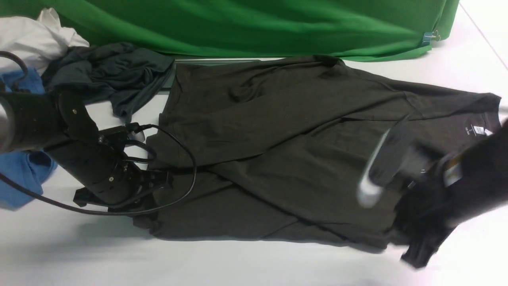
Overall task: Fold a long-sleeved shirt on a white desktop.
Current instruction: 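Grasp the near edge of the shirt at its hem and shoulder corners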
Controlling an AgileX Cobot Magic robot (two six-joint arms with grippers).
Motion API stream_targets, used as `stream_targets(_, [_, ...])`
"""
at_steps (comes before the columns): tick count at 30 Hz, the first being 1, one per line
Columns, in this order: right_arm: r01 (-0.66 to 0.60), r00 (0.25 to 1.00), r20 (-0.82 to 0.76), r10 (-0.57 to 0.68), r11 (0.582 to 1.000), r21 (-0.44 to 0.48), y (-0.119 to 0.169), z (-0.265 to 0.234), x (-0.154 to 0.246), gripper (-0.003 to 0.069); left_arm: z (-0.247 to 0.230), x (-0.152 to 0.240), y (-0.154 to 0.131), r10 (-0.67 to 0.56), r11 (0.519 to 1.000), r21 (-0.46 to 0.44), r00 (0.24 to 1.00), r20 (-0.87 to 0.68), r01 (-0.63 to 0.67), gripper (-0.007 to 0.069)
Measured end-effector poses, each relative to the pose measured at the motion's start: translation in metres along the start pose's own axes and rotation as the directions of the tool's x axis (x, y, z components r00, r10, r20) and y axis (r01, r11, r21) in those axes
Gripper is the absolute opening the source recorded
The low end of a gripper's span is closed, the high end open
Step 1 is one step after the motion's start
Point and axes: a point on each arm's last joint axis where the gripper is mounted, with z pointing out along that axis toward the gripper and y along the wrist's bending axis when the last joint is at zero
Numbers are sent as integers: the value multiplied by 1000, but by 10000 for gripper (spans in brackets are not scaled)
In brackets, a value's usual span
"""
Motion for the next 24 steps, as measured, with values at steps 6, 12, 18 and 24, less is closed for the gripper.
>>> stream_targets(6, [23, 993, -118, -20, 999, 24, -3, 48, -7, 363, 0, 0, 0, 4, 1000, -1, 1000, 3, -4, 40])
stream_targets(12, [16, 995, -96, -11, 999, 50, -8, 71, -14, 363, 0, 0, -1, 6, 1000, 8, 1000, 8, -6, 40])
stream_targets(18, [-60, 996, -57, 64, 996, 65, -11, 78, -21, 223, 1, 0, -1, 23, 1000, 9, 1000, 12, -23, 40])
stream_targets(24, [-88, 993, -77, 94, 994, 67, -10, 70, -17, 48, 0, 1, 0, 33, 999, 5, 999, 11, -34, 40])
